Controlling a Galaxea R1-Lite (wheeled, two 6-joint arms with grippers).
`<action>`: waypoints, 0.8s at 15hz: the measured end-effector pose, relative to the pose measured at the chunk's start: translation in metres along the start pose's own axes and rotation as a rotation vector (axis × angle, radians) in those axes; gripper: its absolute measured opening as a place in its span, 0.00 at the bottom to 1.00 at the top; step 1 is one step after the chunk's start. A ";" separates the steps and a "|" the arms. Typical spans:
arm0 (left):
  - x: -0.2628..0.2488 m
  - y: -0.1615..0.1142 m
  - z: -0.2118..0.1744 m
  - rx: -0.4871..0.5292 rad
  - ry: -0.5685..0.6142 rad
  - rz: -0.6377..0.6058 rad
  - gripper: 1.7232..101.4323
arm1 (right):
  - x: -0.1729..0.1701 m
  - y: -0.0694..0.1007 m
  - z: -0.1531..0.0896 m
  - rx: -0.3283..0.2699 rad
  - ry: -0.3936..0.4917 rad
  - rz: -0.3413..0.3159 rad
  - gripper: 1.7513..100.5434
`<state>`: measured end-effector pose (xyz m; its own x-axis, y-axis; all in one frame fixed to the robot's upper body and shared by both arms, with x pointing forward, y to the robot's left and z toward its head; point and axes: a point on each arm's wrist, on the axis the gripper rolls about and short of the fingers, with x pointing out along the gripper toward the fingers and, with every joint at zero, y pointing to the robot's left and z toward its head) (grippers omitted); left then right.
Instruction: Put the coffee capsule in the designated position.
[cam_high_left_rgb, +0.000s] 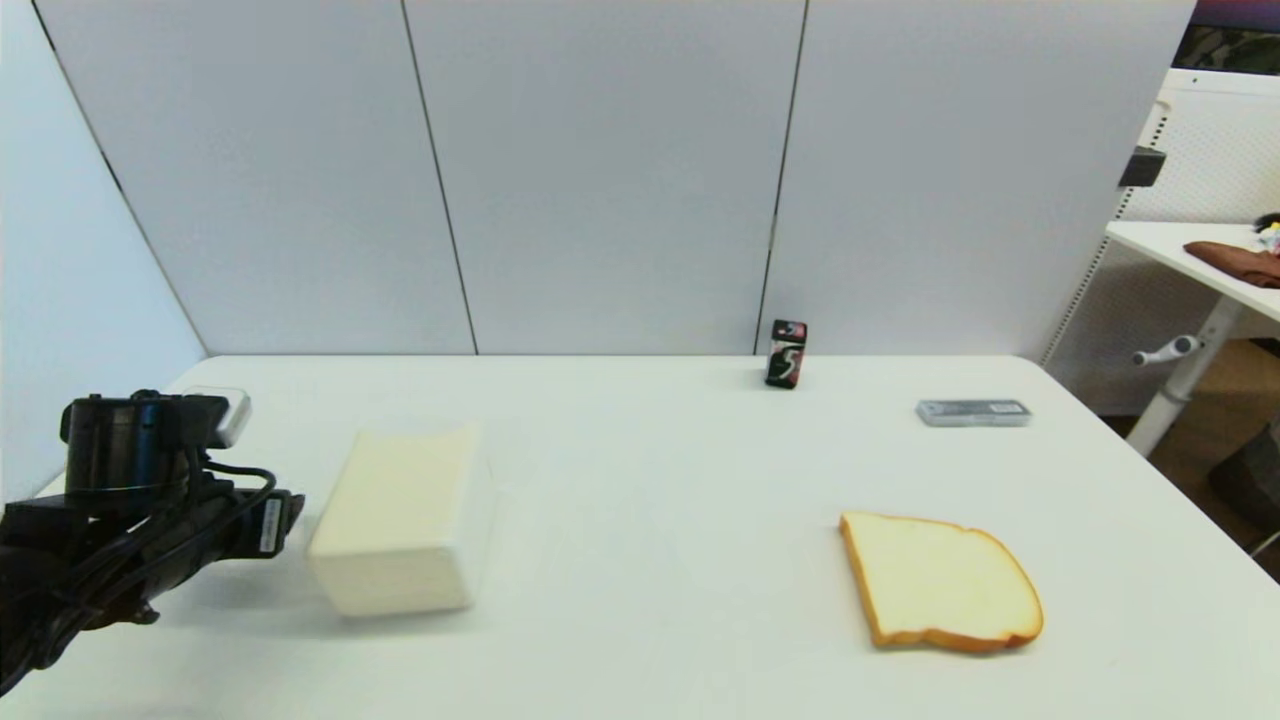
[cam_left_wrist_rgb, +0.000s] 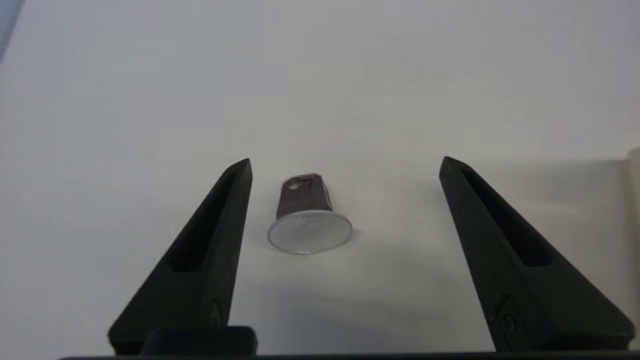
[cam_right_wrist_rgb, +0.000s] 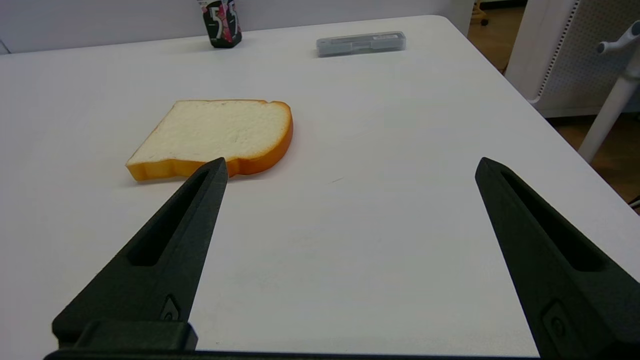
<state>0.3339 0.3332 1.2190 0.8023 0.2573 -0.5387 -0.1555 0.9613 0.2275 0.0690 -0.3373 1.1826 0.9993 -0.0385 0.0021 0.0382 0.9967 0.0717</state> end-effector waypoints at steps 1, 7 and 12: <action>-0.003 0.004 0.005 -0.013 -0.022 0.012 0.78 | 0.000 0.000 0.000 0.000 0.000 0.000 0.97; -0.058 0.039 0.048 -0.116 -0.292 0.100 0.87 | 0.000 0.000 0.000 0.000 0.000 0.000 0.97; -0.144 0.059 0.056 -0.184 -0.580 0.129 0.92 | 0.000 0.000 0.000 -0.001 0.000 0.000 0.97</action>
<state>0.2418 0.3473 1.3554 0.9450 0.3262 0.0243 -0.3271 0.9407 0.0898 0.0690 -0.3373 1.1826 0.9993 -0.0381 0.0026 0.0378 0.9968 0.0711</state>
